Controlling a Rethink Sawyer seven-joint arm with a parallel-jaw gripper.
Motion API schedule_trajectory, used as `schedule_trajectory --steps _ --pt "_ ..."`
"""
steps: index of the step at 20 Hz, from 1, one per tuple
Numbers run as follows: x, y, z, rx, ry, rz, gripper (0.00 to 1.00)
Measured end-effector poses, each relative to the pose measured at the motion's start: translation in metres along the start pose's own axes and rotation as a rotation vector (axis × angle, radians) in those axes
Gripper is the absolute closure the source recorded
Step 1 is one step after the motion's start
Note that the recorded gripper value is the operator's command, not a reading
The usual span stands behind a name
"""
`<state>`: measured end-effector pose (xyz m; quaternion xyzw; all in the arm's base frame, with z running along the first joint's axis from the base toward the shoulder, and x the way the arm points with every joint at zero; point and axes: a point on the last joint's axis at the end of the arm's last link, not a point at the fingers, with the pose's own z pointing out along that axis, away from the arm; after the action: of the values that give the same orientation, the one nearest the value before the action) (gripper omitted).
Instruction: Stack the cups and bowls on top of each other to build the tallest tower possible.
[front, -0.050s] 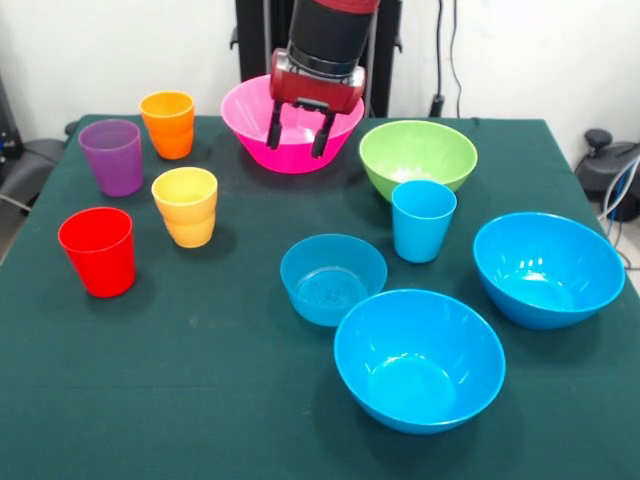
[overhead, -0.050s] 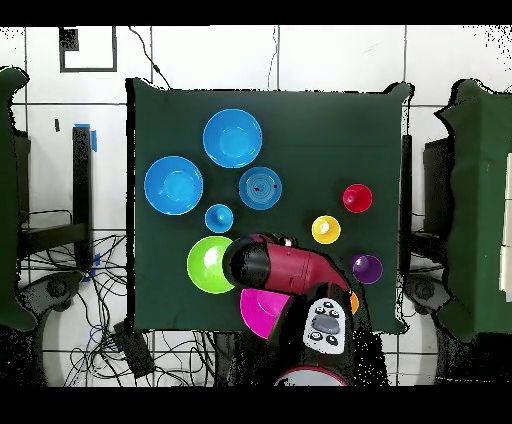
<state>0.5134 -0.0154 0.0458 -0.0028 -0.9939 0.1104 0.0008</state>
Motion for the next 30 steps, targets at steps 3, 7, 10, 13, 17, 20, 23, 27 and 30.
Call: schedule_trajectory --steps 3,7,10,13,17,20,23,27,30 --pt "0.001 0.001 0.001 0.0 0.003 -0.002 0.0" --pt "0.001 0.006 -0.001 0.005 0.001 -0.014 0.0" --pt "0.003 0.011 -0.004 0.019 -0.004 -0.031 0.0" --pt "0.002 0.021 -0.012 0.04 -0.015 -0.06 0.0" --pt "-0.002 0.034 -0.025 0.057 -0.029 -0.09 0.0" --pt "-0.011 0.042 -0.038 0.06 -0.046 -0.104 0.0" --pt "-0.02 0.043 -0.046 0.062 -0.07 -0.107 0.0" --pt "-0.029 0.039 -0.051 0.065 -0.088 -0.101 0.0" --pt "-0.033 0.035 -0.051 0.067 -0.094 -0.094 0.0"
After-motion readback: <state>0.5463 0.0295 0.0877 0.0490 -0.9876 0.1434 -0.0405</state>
